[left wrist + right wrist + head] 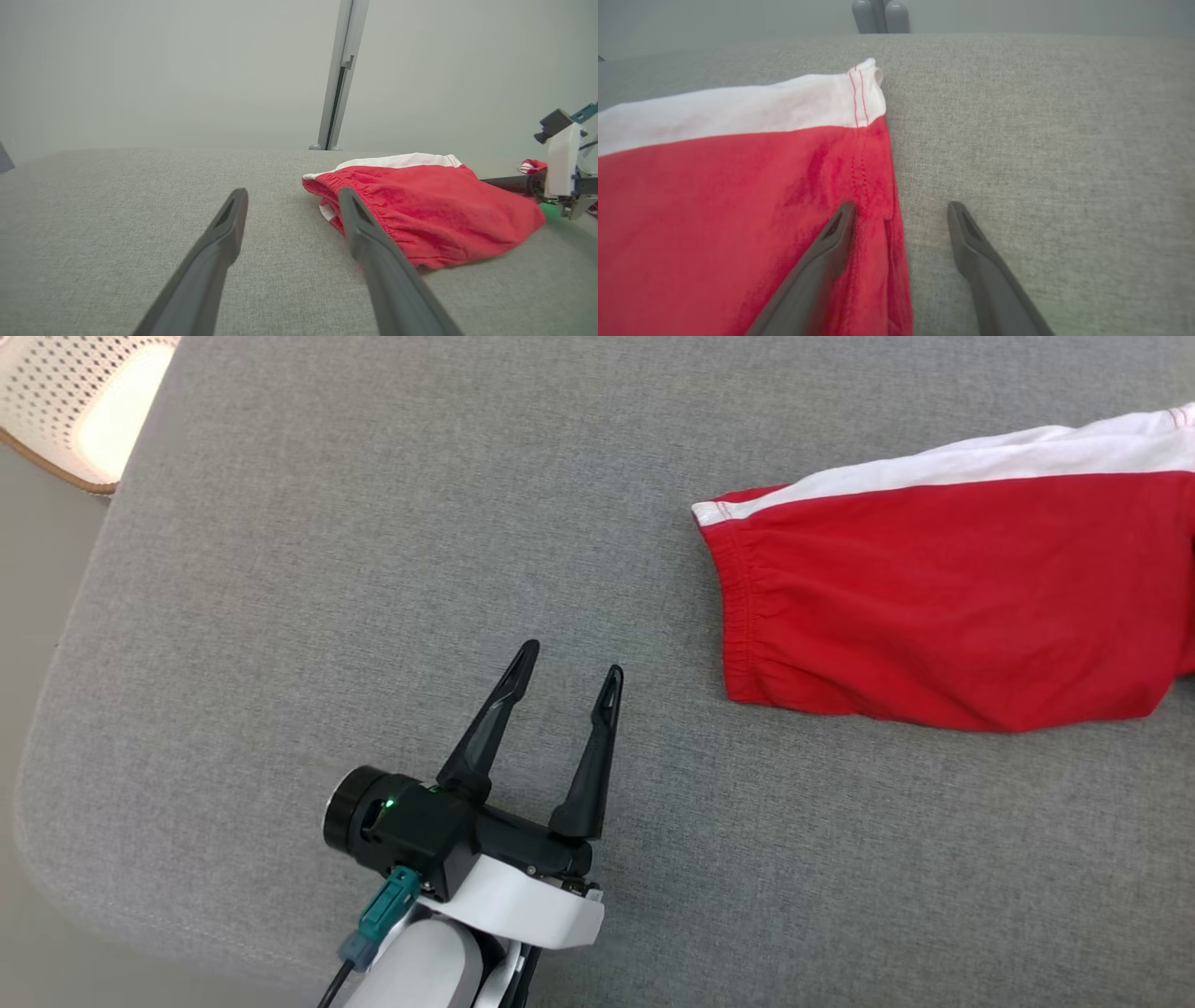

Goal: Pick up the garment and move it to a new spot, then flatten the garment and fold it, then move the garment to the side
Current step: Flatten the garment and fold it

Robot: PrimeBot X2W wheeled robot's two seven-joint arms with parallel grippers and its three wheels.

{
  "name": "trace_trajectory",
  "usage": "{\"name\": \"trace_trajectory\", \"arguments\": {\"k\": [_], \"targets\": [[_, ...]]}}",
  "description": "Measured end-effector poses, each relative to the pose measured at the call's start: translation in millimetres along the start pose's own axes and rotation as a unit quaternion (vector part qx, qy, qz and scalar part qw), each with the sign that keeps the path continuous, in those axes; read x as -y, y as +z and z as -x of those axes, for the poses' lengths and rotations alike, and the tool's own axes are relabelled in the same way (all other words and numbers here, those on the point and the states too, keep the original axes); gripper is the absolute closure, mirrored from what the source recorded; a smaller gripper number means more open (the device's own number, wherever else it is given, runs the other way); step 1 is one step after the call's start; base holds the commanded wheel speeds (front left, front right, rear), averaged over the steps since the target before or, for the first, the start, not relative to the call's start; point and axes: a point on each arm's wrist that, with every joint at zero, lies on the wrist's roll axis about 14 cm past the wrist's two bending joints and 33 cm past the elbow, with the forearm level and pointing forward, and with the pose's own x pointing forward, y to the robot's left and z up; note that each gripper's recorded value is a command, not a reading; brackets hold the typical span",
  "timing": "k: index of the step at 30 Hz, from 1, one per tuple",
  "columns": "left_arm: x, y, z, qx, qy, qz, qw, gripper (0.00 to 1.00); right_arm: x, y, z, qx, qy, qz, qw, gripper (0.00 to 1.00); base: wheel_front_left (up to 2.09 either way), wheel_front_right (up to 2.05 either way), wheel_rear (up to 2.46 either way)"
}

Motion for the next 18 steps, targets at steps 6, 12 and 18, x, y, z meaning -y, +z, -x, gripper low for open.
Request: {"name": "trace_trajectory", "arguments": {"k": [6, 12, 18], "targets": [[-10, 3, 7, 0.003, 0.014, -0.005, 1.0, 0.0, -12, -5, -7, -0.03, 0.007, -0.006, 1.0, 0.5, 0.0, 0.0, 0.0], [-7, 7, 8, 0.008, 0.012, 0.0, 1.0, 0.0, -26, -7, -5, -0.034, 0.024, -0.014, 0.999, 1.0, 0.0, 0.0, 0.0], [-2, 7, 7, 0.01, 0.008, 0.004, 1.0, 0.0, -19, -8, 11, -0.025, 0.021, -0.009, 0.999, 1.0, 0.0, 0.0, 0.0]]}}
